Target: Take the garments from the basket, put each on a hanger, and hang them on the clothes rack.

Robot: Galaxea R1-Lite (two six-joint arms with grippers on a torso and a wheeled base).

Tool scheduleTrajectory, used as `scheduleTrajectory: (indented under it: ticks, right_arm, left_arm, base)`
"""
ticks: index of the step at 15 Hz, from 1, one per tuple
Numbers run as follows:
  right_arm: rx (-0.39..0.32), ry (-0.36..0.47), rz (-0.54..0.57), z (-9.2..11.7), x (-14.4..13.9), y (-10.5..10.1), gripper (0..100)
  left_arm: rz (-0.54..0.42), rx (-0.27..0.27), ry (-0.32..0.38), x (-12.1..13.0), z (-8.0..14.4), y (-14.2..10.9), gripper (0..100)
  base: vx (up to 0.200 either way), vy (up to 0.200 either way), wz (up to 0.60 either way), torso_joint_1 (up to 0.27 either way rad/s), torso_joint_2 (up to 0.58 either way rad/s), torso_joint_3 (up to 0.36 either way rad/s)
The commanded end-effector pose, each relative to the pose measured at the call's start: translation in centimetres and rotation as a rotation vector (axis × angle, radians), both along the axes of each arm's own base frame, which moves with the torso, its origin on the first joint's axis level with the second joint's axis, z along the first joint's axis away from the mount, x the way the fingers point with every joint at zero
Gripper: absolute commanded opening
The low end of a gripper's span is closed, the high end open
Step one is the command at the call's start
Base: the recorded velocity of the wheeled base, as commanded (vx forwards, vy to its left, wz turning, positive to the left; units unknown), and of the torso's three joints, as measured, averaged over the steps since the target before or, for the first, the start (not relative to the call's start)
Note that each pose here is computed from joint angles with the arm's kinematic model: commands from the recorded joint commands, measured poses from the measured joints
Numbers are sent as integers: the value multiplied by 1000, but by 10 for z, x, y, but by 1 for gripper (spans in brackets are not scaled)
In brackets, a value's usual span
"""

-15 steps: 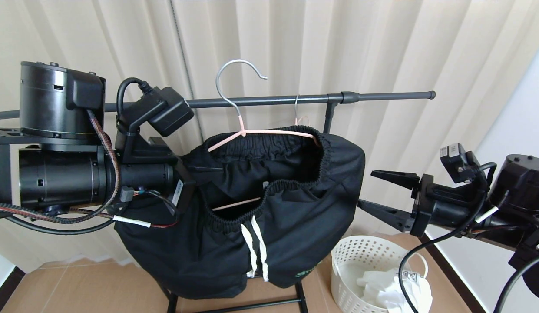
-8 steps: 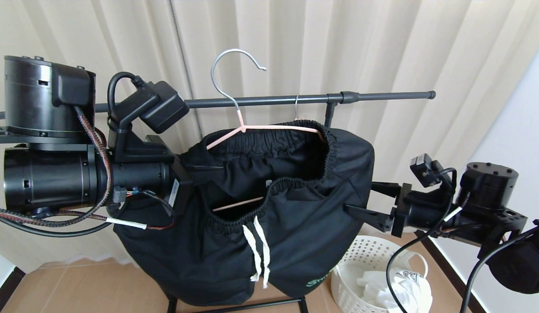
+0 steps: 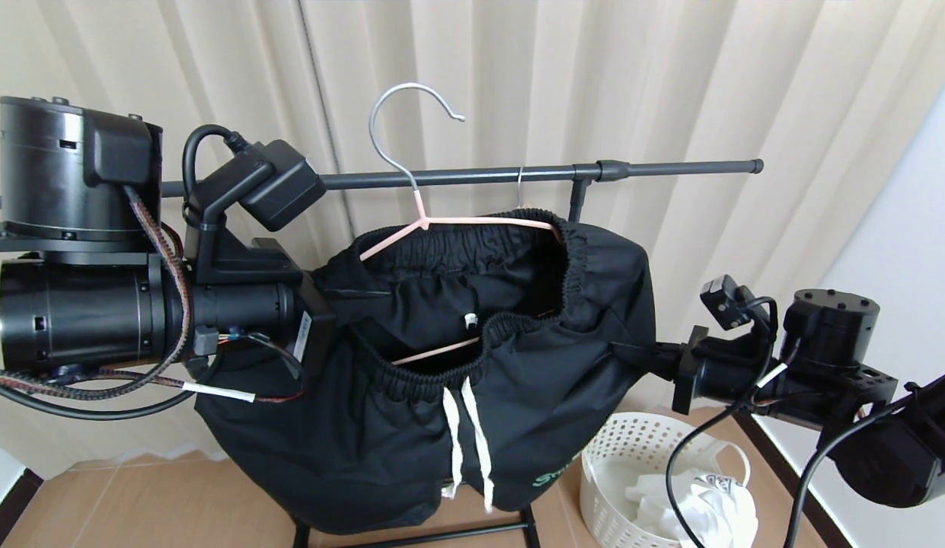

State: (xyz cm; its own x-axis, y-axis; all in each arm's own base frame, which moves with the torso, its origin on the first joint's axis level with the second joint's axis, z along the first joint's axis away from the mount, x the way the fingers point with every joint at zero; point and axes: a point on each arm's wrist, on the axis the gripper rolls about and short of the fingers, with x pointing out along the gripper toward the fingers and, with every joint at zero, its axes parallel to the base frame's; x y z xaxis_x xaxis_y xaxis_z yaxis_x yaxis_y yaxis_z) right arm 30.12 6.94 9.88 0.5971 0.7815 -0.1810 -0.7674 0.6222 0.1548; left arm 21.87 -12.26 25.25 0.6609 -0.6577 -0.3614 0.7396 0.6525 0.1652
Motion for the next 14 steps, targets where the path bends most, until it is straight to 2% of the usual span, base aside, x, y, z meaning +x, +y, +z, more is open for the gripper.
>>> scheduleTrajectory:
  ticks: [1,7,10,14]
  right_arm:
    - [0,-4,-6,1,1,-2,0]
    - [4,-25,-52,4,9,-15,0]
    - [3,-23,-53,4,10,-15,0]
    - [-3,-30,-79,6,9,-16,0]
  left_arm:
    - [7,-11,-10,-3,4,3,0]
    - [57,-23,-15,-13,4,21,0]
    - [79,-33,-26,-19,7,28,0]
    - [90,-32,-7,-18,2,29,0]
  base:
    - [0,0,0,0,0,0]
    - [0,0,0,0,0,0]
    - [0,0,0,0,0,0]
    - [0,0,0,0,0,0]
